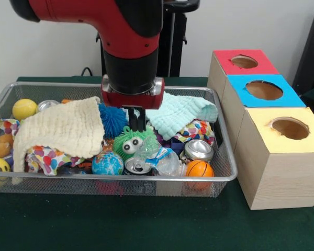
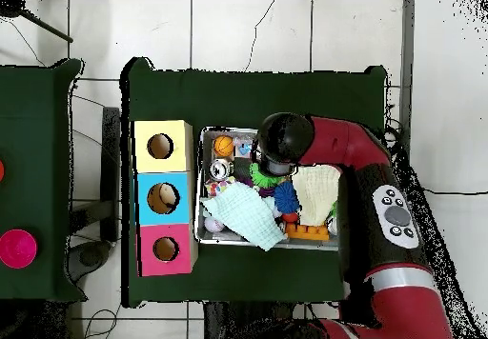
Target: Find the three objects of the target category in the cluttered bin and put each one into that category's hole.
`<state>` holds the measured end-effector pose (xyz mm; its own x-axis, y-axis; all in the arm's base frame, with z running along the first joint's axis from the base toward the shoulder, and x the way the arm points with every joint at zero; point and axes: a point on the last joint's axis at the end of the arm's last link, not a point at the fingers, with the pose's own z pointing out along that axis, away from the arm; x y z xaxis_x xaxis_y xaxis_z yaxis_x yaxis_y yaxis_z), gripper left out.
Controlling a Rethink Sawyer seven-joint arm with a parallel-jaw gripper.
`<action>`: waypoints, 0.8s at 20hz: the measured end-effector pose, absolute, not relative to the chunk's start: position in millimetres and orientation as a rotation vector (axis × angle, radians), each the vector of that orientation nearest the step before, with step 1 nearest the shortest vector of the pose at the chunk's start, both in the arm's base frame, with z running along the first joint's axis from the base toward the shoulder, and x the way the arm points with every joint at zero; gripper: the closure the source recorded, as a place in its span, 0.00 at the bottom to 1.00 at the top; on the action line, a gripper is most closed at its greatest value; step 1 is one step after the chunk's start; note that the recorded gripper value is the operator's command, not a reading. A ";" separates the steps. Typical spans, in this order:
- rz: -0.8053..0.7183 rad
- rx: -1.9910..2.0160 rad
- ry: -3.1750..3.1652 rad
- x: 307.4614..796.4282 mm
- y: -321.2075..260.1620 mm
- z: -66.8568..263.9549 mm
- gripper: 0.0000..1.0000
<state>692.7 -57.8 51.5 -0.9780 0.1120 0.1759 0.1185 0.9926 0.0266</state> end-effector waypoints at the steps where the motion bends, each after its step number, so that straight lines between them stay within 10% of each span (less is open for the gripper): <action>1: -0.058 -0.169 -2.958 692.5 -57.2 47.2 1.00; 16: -0.139 -0.083 -2.882 686.3 -24.0 11.0 1.00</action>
<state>686.3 -24.0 11.0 -0.9661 0.0441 0.2542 0.0684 0.9938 0.0874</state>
